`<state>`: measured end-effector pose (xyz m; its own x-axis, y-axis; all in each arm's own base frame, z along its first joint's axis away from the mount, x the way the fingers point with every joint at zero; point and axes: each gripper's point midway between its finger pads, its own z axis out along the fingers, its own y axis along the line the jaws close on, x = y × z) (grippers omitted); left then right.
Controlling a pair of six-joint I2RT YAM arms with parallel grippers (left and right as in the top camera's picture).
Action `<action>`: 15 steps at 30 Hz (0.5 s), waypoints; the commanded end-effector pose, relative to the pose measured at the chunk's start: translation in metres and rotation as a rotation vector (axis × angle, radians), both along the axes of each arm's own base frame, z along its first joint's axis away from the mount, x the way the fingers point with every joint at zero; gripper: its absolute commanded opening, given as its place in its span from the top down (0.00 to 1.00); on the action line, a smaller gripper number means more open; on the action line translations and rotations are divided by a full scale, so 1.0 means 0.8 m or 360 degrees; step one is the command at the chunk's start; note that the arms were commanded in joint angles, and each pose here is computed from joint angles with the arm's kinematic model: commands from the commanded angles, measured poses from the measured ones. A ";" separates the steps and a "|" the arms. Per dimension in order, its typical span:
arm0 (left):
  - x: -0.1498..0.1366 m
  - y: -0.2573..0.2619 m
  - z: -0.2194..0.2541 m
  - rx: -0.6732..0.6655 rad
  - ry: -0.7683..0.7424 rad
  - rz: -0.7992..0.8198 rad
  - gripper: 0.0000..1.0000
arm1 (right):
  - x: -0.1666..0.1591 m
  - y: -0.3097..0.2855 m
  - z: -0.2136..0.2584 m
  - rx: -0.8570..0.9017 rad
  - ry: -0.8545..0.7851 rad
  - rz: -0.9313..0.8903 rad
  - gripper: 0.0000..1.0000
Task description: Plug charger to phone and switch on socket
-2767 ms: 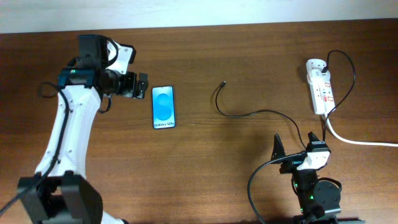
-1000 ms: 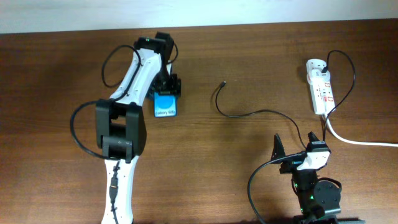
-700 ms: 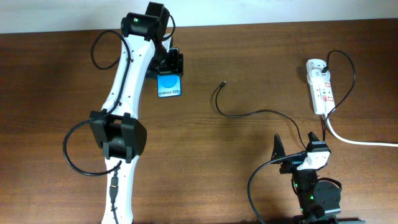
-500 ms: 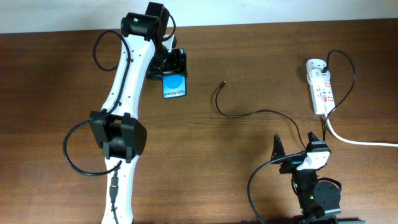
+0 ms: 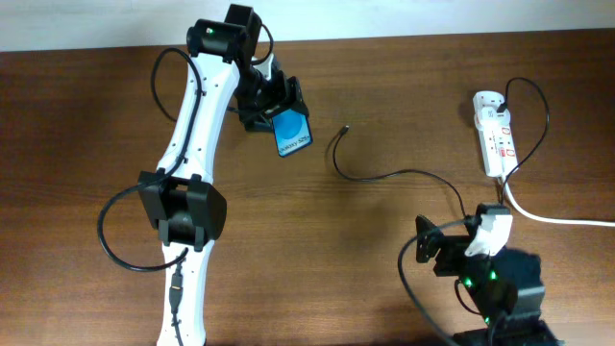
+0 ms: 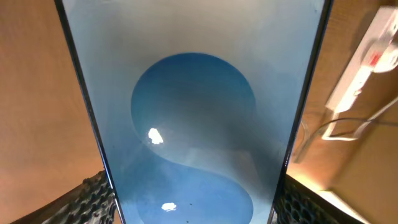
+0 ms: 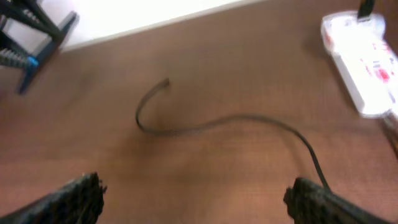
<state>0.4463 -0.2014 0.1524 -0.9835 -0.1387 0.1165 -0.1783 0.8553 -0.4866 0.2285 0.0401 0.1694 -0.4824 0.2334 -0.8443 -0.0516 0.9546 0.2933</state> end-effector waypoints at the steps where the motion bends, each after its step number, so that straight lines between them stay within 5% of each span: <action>1: -0.019 -0.007 0.026 -0.0087 0.0258 0.0304 1.00 | 0.008 0.014 0.013 0.0037 0.0152 0.0076 0.02; 7: -0.035 -0.049 0.066 -0.0495 0.0431 0.0252 1.00 | 0.033 0.043 -0.018 0.0124 0.0503 0.0233 0.02; 15: -0.031 -0.056 0.132 -0.0970 0.0951 0.0547 1.00 | 0.032 0.078 -0.070 0.0295 0.0828 0.0425 0.02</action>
